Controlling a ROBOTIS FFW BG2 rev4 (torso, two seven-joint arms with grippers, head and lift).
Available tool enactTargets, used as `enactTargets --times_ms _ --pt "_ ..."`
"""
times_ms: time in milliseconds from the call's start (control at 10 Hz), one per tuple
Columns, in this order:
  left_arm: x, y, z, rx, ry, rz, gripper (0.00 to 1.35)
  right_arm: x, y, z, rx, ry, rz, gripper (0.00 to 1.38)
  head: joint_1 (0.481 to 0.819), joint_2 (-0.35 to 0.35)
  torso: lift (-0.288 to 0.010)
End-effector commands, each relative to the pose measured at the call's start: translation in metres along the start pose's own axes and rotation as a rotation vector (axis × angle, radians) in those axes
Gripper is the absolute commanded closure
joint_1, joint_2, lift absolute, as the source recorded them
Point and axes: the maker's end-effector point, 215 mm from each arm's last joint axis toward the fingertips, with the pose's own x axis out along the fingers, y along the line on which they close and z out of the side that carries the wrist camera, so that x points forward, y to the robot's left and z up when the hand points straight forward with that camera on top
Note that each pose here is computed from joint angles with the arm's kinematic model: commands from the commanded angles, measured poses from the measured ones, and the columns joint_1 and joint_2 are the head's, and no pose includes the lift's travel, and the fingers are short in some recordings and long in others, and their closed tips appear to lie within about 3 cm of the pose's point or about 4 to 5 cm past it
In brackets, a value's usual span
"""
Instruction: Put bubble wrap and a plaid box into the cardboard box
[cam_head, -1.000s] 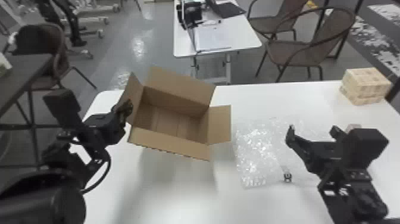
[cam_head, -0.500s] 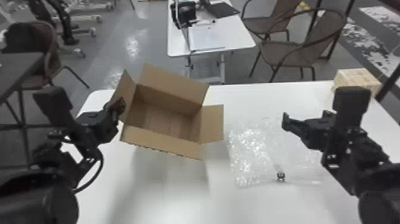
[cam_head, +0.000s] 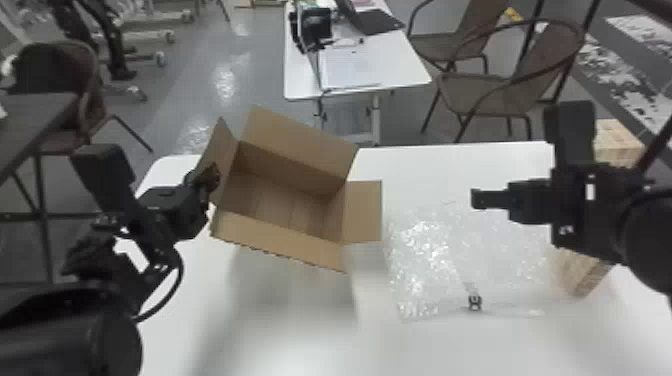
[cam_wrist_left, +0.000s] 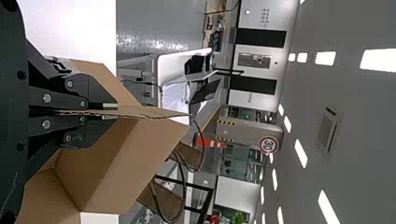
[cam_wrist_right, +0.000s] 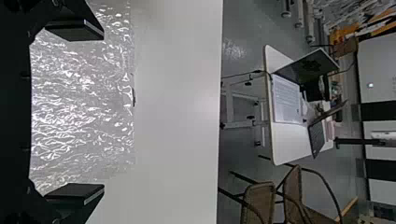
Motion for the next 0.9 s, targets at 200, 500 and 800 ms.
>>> enactTargets --times_ms 200,500,800 --pt "0.003 -0.005 0.001 0.011 0.002 -0.004 1.22 -0.005 -0.018 -0.017 0.005 0.164 -0.107 0.14 0.679 0.077 -0.110" --pt "0.003 -0.006 0.000 0.014 0.003 -0.006 1.22 0.023 -0.009 -0.052 0.012 0.259 -0.053 0.14 0.695 0.068 -0.110" --pt "0.004 -0.008 -0.001 0.021 0.007 -0.010 1.22 0.043 0.006 -0.070 0.020 0.317 0.011 0.14 0.695 0.082 -0.110"
